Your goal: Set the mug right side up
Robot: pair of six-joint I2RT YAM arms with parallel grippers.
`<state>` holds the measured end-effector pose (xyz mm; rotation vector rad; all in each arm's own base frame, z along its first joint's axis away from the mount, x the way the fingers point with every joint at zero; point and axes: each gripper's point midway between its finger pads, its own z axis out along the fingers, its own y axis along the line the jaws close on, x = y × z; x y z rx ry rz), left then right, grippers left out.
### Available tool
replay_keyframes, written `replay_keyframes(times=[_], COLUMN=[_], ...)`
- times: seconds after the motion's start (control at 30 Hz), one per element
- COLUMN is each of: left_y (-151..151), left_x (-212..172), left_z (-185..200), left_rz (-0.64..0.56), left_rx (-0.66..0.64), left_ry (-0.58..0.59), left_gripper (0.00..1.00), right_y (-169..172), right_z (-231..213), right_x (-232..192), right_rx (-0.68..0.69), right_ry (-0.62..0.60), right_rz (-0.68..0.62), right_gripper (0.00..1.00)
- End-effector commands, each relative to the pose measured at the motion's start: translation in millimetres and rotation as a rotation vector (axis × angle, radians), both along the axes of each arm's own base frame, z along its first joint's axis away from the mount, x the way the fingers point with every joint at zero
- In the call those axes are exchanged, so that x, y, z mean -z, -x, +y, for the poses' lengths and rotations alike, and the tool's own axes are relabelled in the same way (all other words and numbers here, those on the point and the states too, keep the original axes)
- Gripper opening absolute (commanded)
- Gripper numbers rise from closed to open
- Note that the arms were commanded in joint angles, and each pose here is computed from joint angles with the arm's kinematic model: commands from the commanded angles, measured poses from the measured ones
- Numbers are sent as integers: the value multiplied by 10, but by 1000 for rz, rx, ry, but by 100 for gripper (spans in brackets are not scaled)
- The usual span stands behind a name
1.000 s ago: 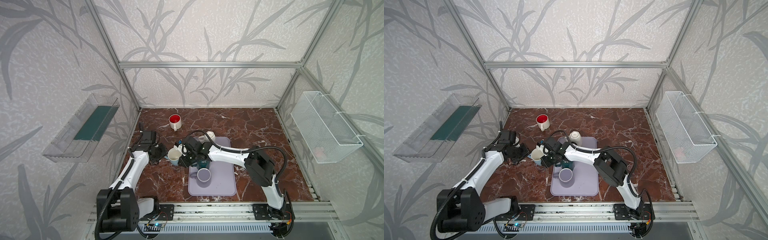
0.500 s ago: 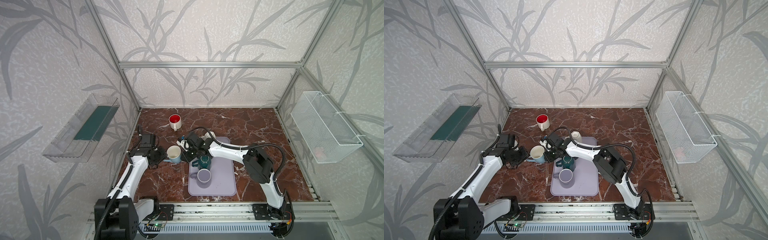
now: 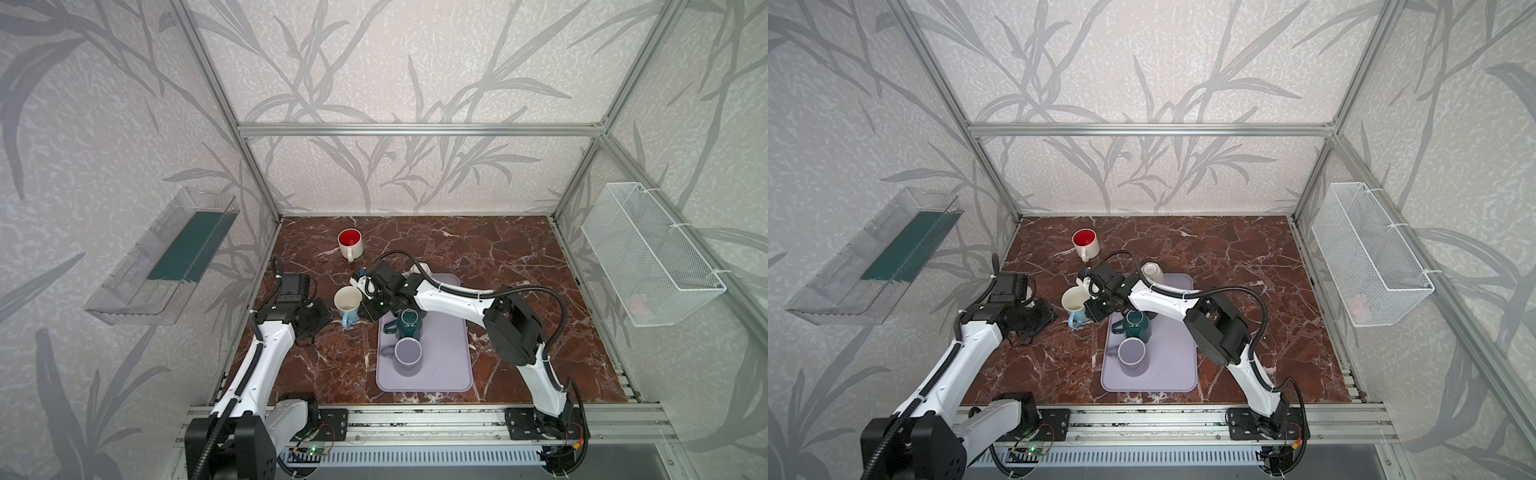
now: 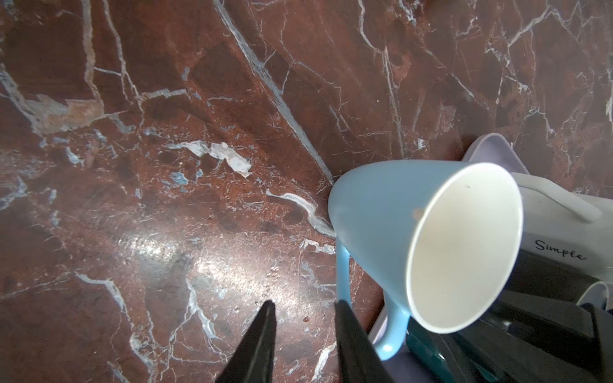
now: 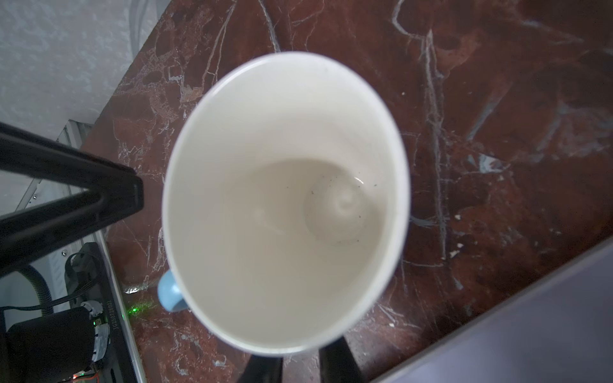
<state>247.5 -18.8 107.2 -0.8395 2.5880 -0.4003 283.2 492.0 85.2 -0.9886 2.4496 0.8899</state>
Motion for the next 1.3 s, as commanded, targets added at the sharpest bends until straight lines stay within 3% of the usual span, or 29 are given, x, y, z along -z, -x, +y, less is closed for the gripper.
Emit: replay_keyframes(times=[0.0,0.2,0.4,0.67,0.93,1.27], left_y=[86,122,112,100,45,4], left_x=[-89,-231,-218,-227,-197,1], left_z=[-33,-241,-388,-328,-454,-578], left_rz=[-19,-51,-16,48,108,186], left_rx=[7,98,213,277,421,503], left_ry=[7,-1,-85,-192,-198,-187], left_gripper=[35,37,37,39,40,40], right_y=[-3,40,26,5,-23,-51], right_z=[-54,-220,-566,-1051,-1225,-1335], right_x=[-111,-475,-980,-1589,-1666,-1715], right_rx=[-11,-24,13,90,131,157], right_ry=[4,-7,-66,-156,-176,-183], right_rz=[-15,-61,-93,-193,-193,-200], right_gripper=[21,23,27,40,44,48])
